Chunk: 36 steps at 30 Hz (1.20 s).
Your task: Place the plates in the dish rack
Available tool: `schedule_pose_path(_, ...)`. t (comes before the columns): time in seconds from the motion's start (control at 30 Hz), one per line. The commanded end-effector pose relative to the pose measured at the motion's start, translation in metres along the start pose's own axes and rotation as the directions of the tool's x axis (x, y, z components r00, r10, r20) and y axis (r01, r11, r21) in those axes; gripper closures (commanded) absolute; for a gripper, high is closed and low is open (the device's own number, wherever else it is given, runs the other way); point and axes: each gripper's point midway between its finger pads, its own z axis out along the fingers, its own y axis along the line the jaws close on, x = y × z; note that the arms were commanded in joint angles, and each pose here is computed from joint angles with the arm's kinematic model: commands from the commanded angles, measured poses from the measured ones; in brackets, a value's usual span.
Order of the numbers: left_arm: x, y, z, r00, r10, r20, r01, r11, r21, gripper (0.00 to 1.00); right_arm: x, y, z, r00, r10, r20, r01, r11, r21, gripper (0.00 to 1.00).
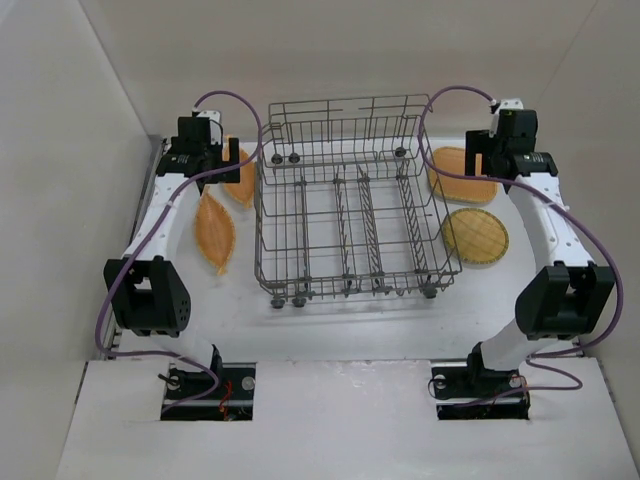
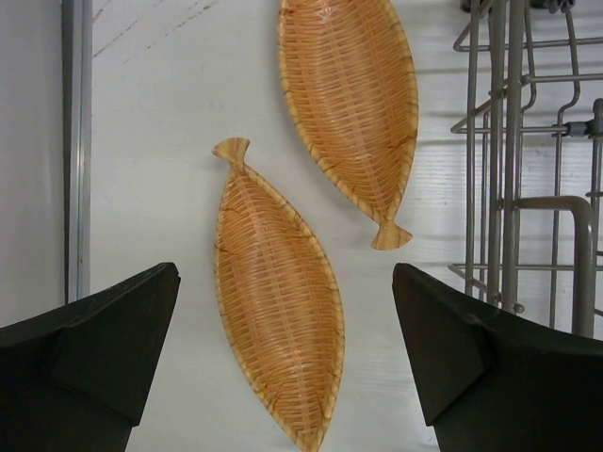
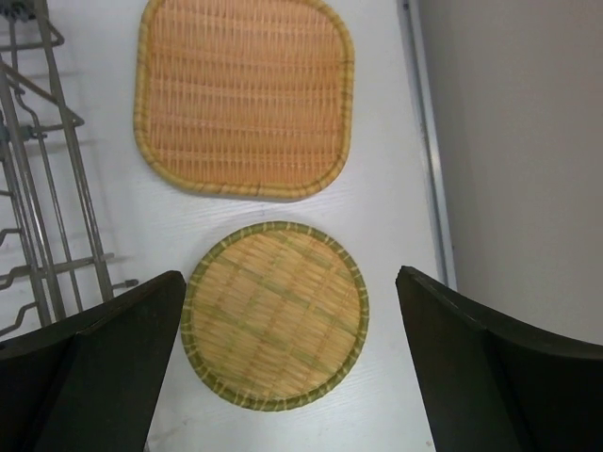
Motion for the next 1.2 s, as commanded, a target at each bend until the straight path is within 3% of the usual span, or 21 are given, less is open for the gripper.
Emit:
schedule_pose_path(0.0, -0.025, 0.008, -0.005, 0.998, -0.015, 0.062, 0.016, 1.0, -0.022, 0.0, -0.053, -0.024, -0.027, 0.978, 0.004, 0.209, -0.018, 0.998, 0.062, 0.0)
schedule_pose_path(0.13, -0.031, 0.009, -0.003, 0.998, -0.012, 0.063, 0.013, 1.0, -0.023, 0.0, -0.069, -0.029, -0.035, 0.957, -0.011, 0.289, 0.0, 0.999, 0.04, 0.0)
schedule_pose_path(0.3, -0.037, 0.007, -0.002, 0.997, -0.007, 0.071, 0.008, 1.0, -0.021, 0.0, -0.088, -0.06, -0.031, 0.943, 0.039, 0.331, -0.08, 0.991, 0.111, 0.0)
schedule_pose_path(0.4, -0.04, 0.009, -0.002, 0.997, 0.0, 0.081, 0.002, 1.0, -0.025, 0.0, -0.115, -0.065, -0.045, 0.89, 0.059, 0.451, -0.117, 0.988, 0.104, 0.0)
schedule_pose_path(0.47, -0.042, 0.009, -0.003, 0.996, 0.006, 0.087, -0.004, 1.0, -0.026, 0.0, -0.124, -0.069, -0.04, 0.864, -0.003, 0.504, -0.081, 0.986, 0.145, 0.0)
schedule_pose_path(0.57, -0.045, 0.009, -0.002, 0.996, 0.011, 0.093, -0.008, 0.999, -0.031, 0.0, -0.114, -0.052, -0.014, 0.901, -0.113, 0.418, 0.036, 0.982, 0.187, 0.0)
schedule_pose_path(0.63, -0.047, 0.01, -0.002, 0.995, 0.011, 0.096, -0.007, 0.999, -0.036, 0.0, -0.121, -0.026, -0.011, 0.897, -0.038, 0.44, 0.02, 0.999, 0.047, 0.0)
schedule_pose_path(0.73, -0.051, 0.011, -0.003, 0.995, 0.011, 0.099, -0.007, 0.999, -0.042, 0.0, -0.111, -0.013, 0.014, 0.938, 0.137, 0.319, -0.094, 0.985, -0.147, 0.0)
schedule_pose_path(0.87, -0.052, 0.012, -0.004, 0.995, 0.022, 0.1, -0.017, 0.999, -0.048, 0.0, -0.094, -0.012, 0.046, 0.944, 0.287, 0.161, -0.233, 0.929, -0.289, 0.0)
schedule_pose_path(1.0, -0.05, 0.013, -0.005, 0.996, 0.036, 0.085, -0.031, 0.998, -0.052, 0.0, -0.07, -0.029, 0.082, 0.931, 0.364, 0.036, -0.338, 0.894, -0.295, 0.03)
schedule_pose_path(1.17, -0.054, 0.013, -0.004, 0.997, 0.043, 0.069, -0.039, 0.998, -0.051, 0.0, -0.033, -0.051, 0.119, 0.871, 0.473, -0.132, -0.49, 0.82, -0.298, 0.04)
